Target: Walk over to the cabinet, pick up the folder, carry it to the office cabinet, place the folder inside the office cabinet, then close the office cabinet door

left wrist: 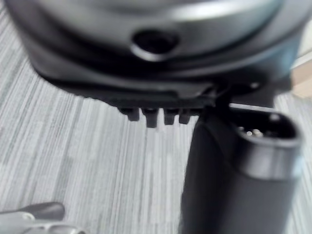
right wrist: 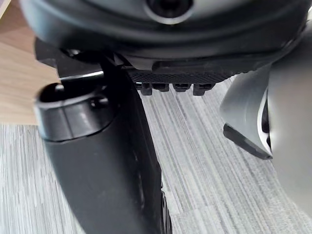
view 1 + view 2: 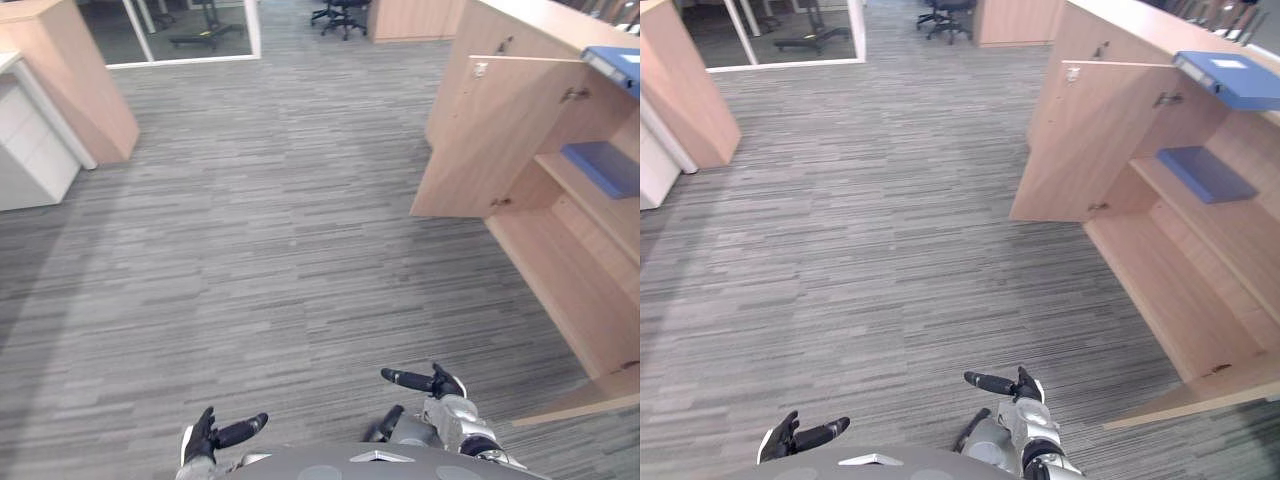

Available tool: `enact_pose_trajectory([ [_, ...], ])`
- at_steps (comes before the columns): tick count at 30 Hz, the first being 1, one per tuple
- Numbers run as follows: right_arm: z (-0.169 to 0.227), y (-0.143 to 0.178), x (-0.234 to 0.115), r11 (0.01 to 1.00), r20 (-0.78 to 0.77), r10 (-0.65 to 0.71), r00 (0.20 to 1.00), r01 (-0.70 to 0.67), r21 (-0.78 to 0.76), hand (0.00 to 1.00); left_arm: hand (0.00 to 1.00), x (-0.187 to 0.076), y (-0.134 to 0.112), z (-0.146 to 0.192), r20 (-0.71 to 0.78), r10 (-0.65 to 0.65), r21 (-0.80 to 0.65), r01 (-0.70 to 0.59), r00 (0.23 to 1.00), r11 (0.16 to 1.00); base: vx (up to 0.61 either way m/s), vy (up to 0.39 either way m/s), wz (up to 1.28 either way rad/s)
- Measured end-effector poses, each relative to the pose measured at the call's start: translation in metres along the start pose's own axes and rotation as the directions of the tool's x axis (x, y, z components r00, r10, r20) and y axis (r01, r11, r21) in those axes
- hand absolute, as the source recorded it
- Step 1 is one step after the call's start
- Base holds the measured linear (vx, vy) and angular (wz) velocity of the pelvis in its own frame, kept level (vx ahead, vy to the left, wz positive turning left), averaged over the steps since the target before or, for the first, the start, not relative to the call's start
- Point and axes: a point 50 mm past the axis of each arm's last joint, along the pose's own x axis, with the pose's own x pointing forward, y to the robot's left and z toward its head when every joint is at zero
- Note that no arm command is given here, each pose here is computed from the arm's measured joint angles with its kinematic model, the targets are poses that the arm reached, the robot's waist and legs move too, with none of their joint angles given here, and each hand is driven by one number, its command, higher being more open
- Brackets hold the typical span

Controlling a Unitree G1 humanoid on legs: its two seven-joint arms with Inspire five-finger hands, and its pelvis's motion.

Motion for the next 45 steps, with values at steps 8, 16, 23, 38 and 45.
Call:
enact_pose_trajectory([
  [8, -0.001, 0.005, -0.003, 0.999, 0.007, -0.003, 1.0, 0.003, 0.05, 1.0, 1.0, 0.006, -0.017, 0.018, 0.017, -0.032, -0.036, 0.033, 0.999, 0.999, 0.35, -0.173, -0.52],
  [16, -0.019, 0.007, -0.007, 0.984, -0.044, -0.015, 0.999, 0.023, 0.177, 1.0, 1.0, 0.007, -0.041, 0.031, 0.037, -0.065, -0.128, 0.069, 0.997, 0.989, 0.27, -0.117, -0.77],
  [23, -0.026, 0.008, -0.007, 0.989, -0.079, -0.027, 0.996, 0.038, 0.145, 1.0, 1.0, 0.01, -0.025, 0.047, 0.104, 0.009, -0.207, 0.013, 0.995, 0.978, 0.17, 0.078, -1.02],
  [38, -0.031, 0.014, -0.008, 0.995, -0.108, 0.013, 0.994, -0.002, 0.103, 1.0, 1.0, 0.01, -0.02, 0.041, 0.064, 0.04, -0.315, -0.018, 0.997, 0.949, 0.34, 0.348, -0.77],
  [45, -0.018, -0.014, -0.005, 0.989, -0.051, -0.061, 0.997, 0.067, 0.132, 1.0, 1.0, -0.002, -0.002, -0.012, -0.096, 0.081, -0.359, -0.111, 0.992, 0.927, 0.15, 0.336, -0.34],
])
